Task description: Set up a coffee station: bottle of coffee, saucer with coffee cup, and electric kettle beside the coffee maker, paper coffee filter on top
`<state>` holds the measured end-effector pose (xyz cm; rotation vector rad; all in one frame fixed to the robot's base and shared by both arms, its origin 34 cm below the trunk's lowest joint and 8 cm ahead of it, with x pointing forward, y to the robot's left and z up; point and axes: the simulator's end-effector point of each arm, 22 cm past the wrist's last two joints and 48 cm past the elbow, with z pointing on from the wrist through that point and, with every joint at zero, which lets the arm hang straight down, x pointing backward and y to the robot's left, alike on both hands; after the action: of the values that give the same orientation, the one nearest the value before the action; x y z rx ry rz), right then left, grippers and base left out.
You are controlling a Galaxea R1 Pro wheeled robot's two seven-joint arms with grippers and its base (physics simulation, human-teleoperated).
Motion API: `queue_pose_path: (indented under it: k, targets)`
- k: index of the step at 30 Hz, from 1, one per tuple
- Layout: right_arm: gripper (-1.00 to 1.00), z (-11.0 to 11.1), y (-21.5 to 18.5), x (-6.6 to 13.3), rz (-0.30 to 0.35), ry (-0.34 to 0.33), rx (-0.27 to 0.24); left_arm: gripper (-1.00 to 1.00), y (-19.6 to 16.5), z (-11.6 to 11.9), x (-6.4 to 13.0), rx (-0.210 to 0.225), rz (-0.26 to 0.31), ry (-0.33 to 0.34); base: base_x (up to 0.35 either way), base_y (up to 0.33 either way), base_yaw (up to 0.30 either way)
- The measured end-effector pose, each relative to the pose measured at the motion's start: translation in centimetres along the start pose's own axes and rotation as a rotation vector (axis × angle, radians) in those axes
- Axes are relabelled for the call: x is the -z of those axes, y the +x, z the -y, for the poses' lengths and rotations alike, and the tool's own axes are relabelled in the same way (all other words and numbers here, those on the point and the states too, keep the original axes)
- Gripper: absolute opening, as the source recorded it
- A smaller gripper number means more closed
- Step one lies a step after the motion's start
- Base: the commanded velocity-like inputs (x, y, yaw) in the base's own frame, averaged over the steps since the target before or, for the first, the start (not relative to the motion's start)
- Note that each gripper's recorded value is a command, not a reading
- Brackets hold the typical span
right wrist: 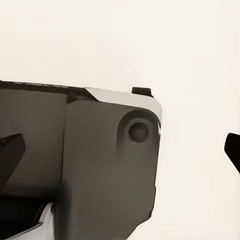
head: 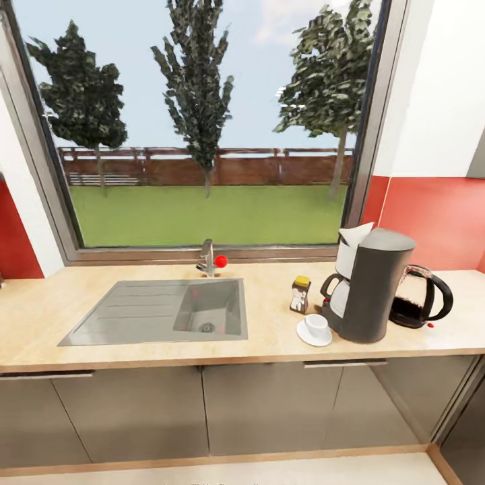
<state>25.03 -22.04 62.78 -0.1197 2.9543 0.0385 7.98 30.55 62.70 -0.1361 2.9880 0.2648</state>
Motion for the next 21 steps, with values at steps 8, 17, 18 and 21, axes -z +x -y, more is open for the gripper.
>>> queue_pose_path:
  k: [8,17,18,21]
  targets:
    - [1.0,0.09,-0.42,0.0,0.012,0.001,-0.005,1.0,0.0,-0.28,-0.03,0.017,-0.002,-0.008,-0.007,-0.005,0.01]
    - [1.0,0.07,-0.48,0.0,0.013,0.0,-0.005,1.0,0.0,-0.23,-0.02,0.015,-0.002,-0.006,0.0,0.0,0.0]
    - [1.0,0.07,-0.48,0.0,0.014,0.0,-0.005,1.0,0.02,-0.21,-0.02,0.015,-0.003,-0.005,0.0,0.0,0.0]
    - [1.0,0.07,-0.49,0.0,0.014,0.0,-0.004,1.0,0.06,-0.14,-0.01,0.016,-0.004,-0.004,0.0,0.0,0.0]
